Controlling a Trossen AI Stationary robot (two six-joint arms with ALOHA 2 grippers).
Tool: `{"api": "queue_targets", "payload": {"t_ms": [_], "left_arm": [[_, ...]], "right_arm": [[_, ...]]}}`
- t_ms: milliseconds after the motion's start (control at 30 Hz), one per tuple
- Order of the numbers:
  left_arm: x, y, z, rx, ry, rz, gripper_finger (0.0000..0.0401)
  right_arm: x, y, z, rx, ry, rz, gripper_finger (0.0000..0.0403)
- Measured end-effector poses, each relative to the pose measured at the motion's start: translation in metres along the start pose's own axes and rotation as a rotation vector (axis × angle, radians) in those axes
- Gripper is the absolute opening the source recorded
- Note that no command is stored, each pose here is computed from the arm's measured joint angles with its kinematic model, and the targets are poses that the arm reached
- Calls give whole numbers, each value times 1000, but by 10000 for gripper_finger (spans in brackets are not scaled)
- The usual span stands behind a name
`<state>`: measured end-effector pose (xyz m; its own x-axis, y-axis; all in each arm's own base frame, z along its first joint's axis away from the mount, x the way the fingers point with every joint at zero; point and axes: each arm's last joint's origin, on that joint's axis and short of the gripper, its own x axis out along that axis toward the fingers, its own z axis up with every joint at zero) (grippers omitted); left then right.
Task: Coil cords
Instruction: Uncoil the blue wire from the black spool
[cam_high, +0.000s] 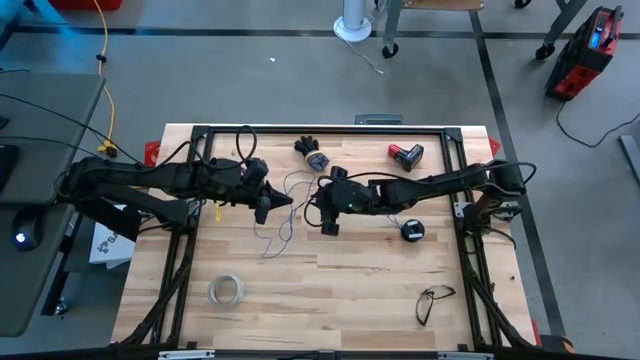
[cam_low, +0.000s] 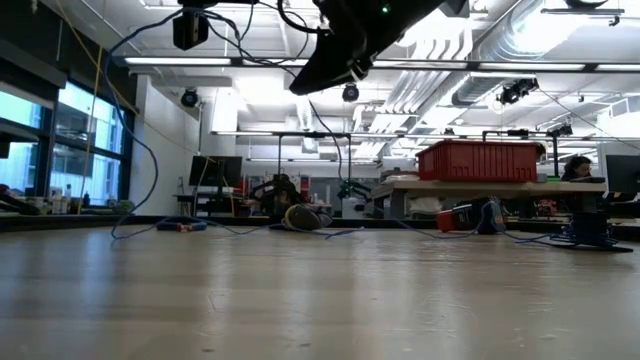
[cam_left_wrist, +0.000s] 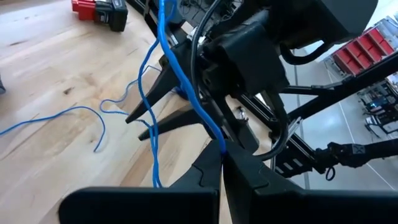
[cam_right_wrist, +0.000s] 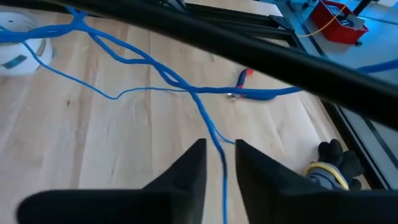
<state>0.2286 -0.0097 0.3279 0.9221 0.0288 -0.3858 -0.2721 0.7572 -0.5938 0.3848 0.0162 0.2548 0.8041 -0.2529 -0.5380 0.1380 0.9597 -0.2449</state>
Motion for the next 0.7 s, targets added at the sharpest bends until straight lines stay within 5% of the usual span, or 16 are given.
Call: {"api": "queue_targets", "payload": {"t_ms": [200,700], "left_arm": [[0,1,0,1,-6,13,0],[-38,3,36,-70,-291,-87,0]], "right_arm": [[-1,3,0,22,3,-8,6],[-6,22,-17,164,177,57,1]]}}
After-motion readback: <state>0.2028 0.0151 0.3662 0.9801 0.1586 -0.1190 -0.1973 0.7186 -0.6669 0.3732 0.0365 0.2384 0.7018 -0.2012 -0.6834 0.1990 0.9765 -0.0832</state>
